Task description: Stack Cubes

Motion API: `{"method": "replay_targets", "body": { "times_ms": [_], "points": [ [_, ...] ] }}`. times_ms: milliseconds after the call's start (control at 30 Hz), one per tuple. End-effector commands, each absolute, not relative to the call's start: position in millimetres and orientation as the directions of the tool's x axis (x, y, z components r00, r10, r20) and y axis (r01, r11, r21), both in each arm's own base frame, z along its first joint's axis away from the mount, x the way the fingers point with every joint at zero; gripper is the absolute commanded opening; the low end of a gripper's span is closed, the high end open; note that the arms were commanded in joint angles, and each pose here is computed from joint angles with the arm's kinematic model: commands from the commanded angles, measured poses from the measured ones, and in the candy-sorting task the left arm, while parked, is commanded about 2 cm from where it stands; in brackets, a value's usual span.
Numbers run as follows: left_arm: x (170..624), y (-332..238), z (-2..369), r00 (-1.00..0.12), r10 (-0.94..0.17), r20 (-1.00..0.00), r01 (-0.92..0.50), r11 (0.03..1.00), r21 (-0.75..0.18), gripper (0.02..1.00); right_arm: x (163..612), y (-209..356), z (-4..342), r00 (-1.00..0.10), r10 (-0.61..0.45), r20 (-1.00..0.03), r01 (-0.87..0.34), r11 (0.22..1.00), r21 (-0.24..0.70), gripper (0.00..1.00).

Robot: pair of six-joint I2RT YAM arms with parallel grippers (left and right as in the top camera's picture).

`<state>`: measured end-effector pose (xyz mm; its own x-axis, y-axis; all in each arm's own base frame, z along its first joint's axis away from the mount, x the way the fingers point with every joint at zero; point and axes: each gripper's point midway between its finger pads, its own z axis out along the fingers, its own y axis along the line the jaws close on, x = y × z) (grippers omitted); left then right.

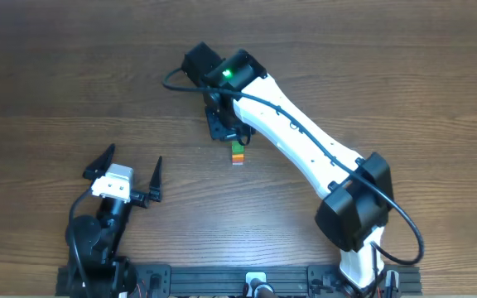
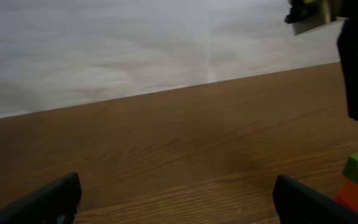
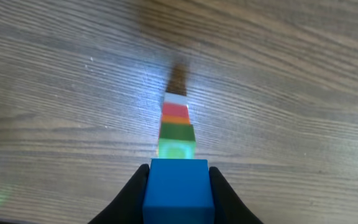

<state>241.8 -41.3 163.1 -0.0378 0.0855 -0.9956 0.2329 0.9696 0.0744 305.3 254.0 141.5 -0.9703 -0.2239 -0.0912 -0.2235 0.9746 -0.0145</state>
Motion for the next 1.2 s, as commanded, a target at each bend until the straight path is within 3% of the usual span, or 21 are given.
{"method": "replay_targets", "body": {
  "times_ms": [33,300,1200],
  "points": [
    [242,-40,161,-0.034,0.096,-0.995,0.227,0.97,0.086,0.998,299,249,150,-0.971,-0.205,-0.123,-0.206,0.979,-0.008,0.012],
    [242,-40,162,-0.034,0.096,-0.995,0.227,0.97,0.086,1.0,293,259,138,-0.978,-0.183,-0.103,-0.187,0.982,0.036,0.009],
    [242,-40,161,-0.034,0.096,-0.995,0.227,0.97,0.086,0.998,288,257,118,-0.983,-0.165,-0.076,-0.168,0.985,0.03,0.009]
  ]
}}
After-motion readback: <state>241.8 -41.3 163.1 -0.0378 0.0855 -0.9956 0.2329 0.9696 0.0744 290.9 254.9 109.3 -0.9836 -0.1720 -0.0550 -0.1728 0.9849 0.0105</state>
